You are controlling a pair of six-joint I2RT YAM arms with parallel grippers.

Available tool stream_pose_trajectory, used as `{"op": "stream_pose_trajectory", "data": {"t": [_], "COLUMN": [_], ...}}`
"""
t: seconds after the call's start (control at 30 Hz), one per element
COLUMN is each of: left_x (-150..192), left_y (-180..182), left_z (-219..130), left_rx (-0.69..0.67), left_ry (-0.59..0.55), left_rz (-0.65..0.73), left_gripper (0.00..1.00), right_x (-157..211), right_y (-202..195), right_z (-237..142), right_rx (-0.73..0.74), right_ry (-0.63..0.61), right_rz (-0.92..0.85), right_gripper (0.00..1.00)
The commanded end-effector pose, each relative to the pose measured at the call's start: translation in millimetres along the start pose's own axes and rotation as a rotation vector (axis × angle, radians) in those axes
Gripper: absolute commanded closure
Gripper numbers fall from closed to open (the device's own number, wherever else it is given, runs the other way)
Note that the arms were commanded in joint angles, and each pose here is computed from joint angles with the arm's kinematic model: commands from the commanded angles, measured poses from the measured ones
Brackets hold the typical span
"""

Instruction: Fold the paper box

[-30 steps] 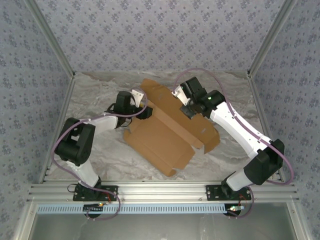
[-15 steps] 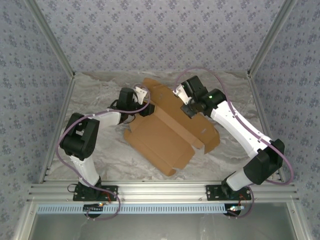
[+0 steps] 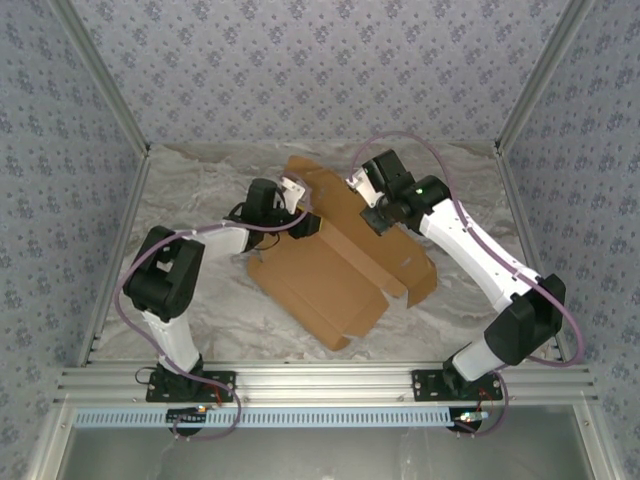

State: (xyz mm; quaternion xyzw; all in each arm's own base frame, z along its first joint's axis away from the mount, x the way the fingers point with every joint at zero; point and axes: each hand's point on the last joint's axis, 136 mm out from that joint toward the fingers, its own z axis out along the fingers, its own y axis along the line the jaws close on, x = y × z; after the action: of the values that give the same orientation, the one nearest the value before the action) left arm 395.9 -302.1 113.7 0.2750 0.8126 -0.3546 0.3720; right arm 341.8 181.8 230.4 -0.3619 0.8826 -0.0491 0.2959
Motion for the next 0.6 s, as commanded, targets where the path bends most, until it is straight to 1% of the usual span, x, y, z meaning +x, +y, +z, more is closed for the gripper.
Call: {"op": "stream_pose_trajectory", "data": {"t": [0.0,0.17,0.3,0.43,0.57], "left_x": [7,21,26,23,16], "left_y": [-5,-1,2,1,-6], "left_z": [12,24,29,26,15], "left_rx": [0.024,0.000,-0.007,-0.006,-0.003], "left_ry": [0.015,0.040,0.044,0.034,0.007], "left_rz": [0.020,0.018,0.006,0.007,0.011], "left_gripper": [0.50,0.50,0.50,0.50,0.48], "right_x": [-16,-16,-16,-13,-10], "right_y": [1,3,6,4,-1], "right_z": [-4,-1,0,2,2], "right_rx": [-0.027,-0.039,-0.046,-0.035,-0.006], "right_ry": [-0.058,-0.058,-0.058,-0.048,-0.038], "right_rz": [0.048,0.051,0.046,0.038,0.027], "right_gripper": [1.00,1.00,1.00,1.00,1.00]}}
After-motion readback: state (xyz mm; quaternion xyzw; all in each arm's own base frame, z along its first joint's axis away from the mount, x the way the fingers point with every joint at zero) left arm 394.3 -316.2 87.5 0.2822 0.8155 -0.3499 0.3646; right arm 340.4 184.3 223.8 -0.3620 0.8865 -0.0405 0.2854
